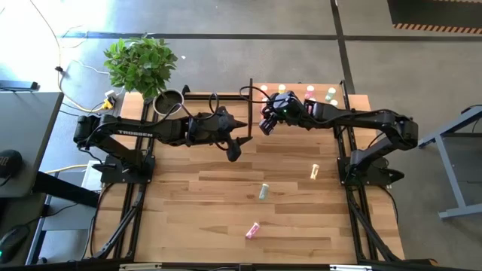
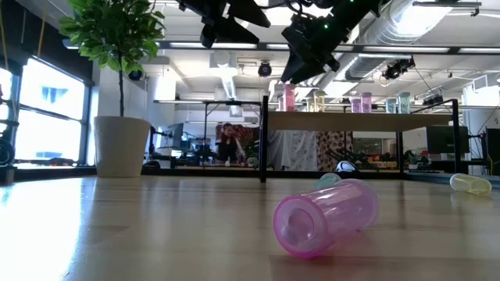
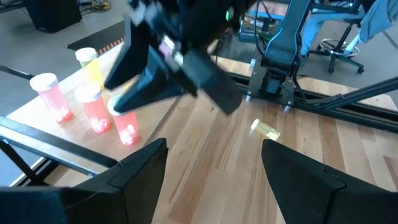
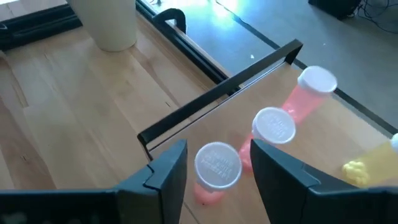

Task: Pick and place medicine bottles onto shelf by color
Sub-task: Put the violet medicine bottle aligned with the other violet medicine bottles on the shelf

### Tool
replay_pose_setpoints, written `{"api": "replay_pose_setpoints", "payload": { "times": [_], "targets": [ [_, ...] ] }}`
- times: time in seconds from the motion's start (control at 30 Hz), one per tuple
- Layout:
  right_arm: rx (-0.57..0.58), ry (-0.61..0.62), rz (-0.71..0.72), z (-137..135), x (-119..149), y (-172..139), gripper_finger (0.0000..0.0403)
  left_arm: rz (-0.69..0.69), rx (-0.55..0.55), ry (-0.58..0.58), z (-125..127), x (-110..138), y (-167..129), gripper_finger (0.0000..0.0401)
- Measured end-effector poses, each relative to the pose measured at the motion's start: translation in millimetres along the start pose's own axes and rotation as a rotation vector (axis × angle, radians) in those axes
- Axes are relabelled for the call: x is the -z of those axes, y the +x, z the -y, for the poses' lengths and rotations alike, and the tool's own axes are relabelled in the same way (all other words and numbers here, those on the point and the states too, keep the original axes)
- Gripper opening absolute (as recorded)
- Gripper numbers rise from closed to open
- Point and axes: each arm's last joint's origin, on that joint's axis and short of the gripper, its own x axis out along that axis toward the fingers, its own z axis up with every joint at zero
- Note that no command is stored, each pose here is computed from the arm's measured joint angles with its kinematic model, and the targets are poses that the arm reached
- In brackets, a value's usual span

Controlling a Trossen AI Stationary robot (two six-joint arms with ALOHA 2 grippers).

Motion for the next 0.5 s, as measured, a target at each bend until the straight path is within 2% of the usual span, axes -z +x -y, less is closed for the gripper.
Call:
{"api": "replay_pose_setpoints", "payload": {
  "times": [0.17, 0.37, 0.5],
  "targets": [
    [0.006, -0.001, -0.028, 1.6, -12.0, -10.2, 0.0167, -0.022, -0.003, 0.006, -0.3, 2.2, 0.0, 0.0255],
    [-0.012, 0.082, -0.124, 4.0, -22.9, -27.4, 0.0167, -0.040, -0.003, 0.011, 0.4, 4.1, -0.3, 0.0255],
    [-0.043, 0.117, -0.183, -3.1, -20.5, -34.9, 0.0167, -0.064, 0.002, 0.021, 2.7, 6.2, -2.8, 0.0255]
  ]
}}
